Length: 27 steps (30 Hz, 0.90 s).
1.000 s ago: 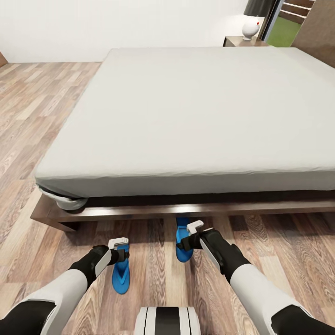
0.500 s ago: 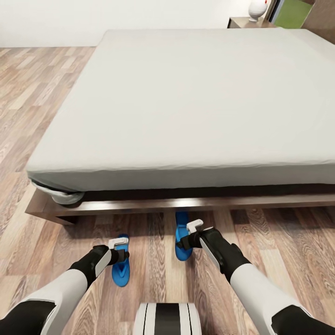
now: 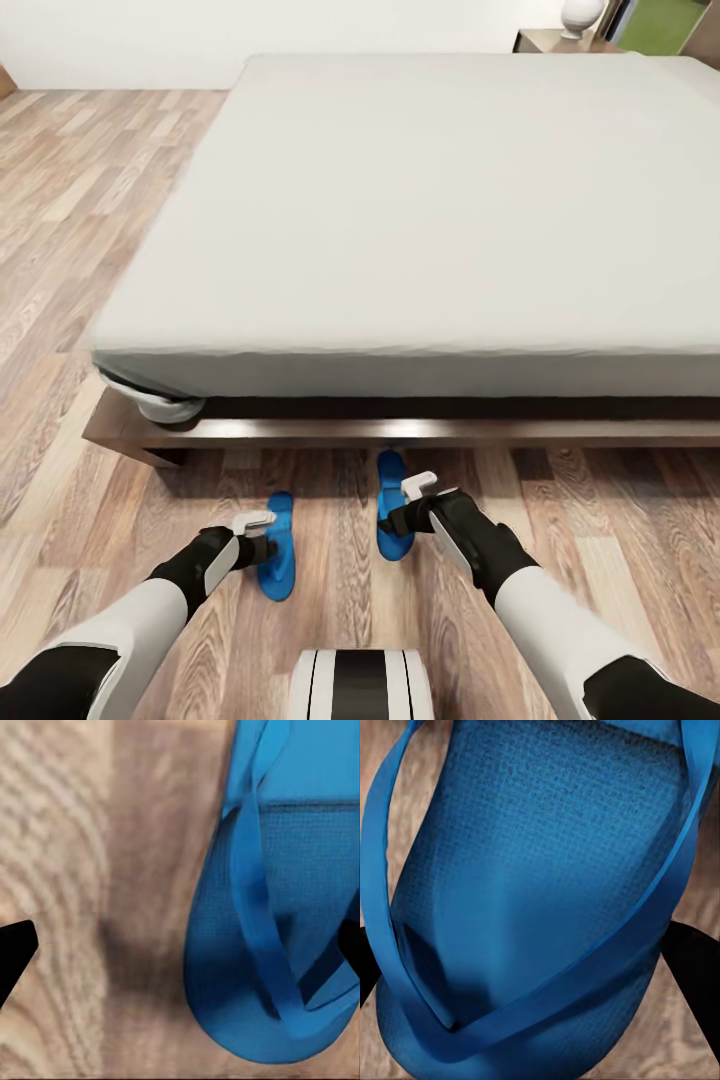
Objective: In the bedroom, move the book from the bed onto either nightstand, and place the two sandals side by side next to the bed.
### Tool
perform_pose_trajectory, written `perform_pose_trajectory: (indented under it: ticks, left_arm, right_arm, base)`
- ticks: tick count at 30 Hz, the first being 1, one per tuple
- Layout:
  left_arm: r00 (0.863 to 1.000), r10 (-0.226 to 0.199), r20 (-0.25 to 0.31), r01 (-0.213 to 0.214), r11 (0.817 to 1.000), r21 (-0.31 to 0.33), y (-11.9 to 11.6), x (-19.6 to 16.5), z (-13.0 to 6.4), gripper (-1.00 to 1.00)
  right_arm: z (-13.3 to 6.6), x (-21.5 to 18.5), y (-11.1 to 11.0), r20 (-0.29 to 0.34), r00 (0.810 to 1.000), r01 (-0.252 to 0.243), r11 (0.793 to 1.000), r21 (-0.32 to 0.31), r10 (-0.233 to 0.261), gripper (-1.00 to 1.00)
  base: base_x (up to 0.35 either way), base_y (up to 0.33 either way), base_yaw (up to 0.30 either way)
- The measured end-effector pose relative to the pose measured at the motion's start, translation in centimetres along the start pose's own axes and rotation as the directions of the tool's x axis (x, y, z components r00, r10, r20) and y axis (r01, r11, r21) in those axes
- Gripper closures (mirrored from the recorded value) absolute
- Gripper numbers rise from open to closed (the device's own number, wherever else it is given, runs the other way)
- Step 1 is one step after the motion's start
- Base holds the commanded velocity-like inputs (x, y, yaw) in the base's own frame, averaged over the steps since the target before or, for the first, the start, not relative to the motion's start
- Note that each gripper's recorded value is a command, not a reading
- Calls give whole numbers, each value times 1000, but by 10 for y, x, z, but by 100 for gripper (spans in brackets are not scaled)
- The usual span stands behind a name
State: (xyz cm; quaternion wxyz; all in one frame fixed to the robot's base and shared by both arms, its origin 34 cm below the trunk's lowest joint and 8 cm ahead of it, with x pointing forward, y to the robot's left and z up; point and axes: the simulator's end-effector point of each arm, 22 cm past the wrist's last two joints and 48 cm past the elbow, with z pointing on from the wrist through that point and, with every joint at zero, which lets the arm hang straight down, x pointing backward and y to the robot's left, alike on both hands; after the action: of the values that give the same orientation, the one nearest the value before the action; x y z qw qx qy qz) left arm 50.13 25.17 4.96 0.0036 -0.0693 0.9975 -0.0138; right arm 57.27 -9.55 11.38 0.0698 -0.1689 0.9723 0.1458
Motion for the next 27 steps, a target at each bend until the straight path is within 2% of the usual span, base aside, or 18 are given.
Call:
perform_pose_trajectory:
  ticks: [16, 24, 27]
  left_arm:
    - [1000, 1, -4, -1, 1000, -2, 1, 1, 0, -100]
    - [1000, 0, -1, 0, 1000, -4, 1, 1, 0, -100]
    - [1000, 0, -1, 0, 1000, -6, 2, 0, 0, -100]
  right_arm:
    - [0, 1, 0, -1, 1000, 0, 1000, 1, 0, 100]
    - [2, 8, 2, -28, 1000, -10, 1000, -5, 10, 100]
    - [3, 10, 14, -52, 998, -21, 999, -24, 20, 100]
  base:
    - [-95, 298, 1]
    - [-1, 52, 0]
    - [0, 1, 0]
